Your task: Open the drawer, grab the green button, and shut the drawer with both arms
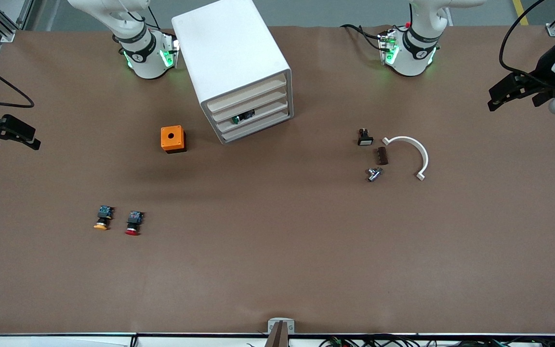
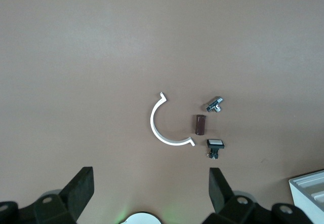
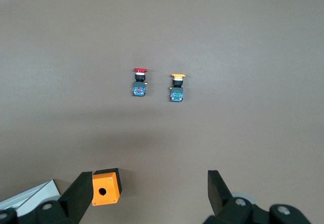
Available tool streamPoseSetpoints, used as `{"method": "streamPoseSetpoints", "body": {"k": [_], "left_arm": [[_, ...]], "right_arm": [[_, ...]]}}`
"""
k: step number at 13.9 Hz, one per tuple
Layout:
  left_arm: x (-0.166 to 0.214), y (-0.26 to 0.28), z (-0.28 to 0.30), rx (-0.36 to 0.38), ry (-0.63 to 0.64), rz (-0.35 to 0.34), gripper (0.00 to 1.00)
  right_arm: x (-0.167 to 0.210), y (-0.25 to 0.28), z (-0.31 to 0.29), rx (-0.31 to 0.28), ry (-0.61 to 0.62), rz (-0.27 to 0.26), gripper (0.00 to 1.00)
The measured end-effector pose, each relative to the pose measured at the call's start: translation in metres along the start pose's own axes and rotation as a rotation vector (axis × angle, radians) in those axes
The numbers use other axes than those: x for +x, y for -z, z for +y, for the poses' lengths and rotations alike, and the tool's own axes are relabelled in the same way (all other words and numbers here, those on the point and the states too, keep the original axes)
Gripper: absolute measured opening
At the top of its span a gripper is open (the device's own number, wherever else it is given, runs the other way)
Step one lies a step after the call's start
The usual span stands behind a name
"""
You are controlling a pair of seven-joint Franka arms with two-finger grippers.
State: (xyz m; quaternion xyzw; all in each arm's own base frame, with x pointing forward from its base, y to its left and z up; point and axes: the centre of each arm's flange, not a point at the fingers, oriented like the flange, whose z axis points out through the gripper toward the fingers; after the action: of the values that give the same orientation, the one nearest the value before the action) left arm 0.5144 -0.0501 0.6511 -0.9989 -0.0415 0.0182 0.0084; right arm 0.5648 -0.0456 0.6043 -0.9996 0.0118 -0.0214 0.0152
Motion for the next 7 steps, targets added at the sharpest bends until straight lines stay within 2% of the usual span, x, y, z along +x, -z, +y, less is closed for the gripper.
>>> {"method": "streamPoseSetpoints", "body": {"k": [7], "left_arm": [[0.011, -0.021, 0.004, 0.008, -0.004, -0.050, 1.00]], "right_arm": [[0.001, 0.001, -0.006, -0.014, 0.011, 0.002, 1.00]]}}
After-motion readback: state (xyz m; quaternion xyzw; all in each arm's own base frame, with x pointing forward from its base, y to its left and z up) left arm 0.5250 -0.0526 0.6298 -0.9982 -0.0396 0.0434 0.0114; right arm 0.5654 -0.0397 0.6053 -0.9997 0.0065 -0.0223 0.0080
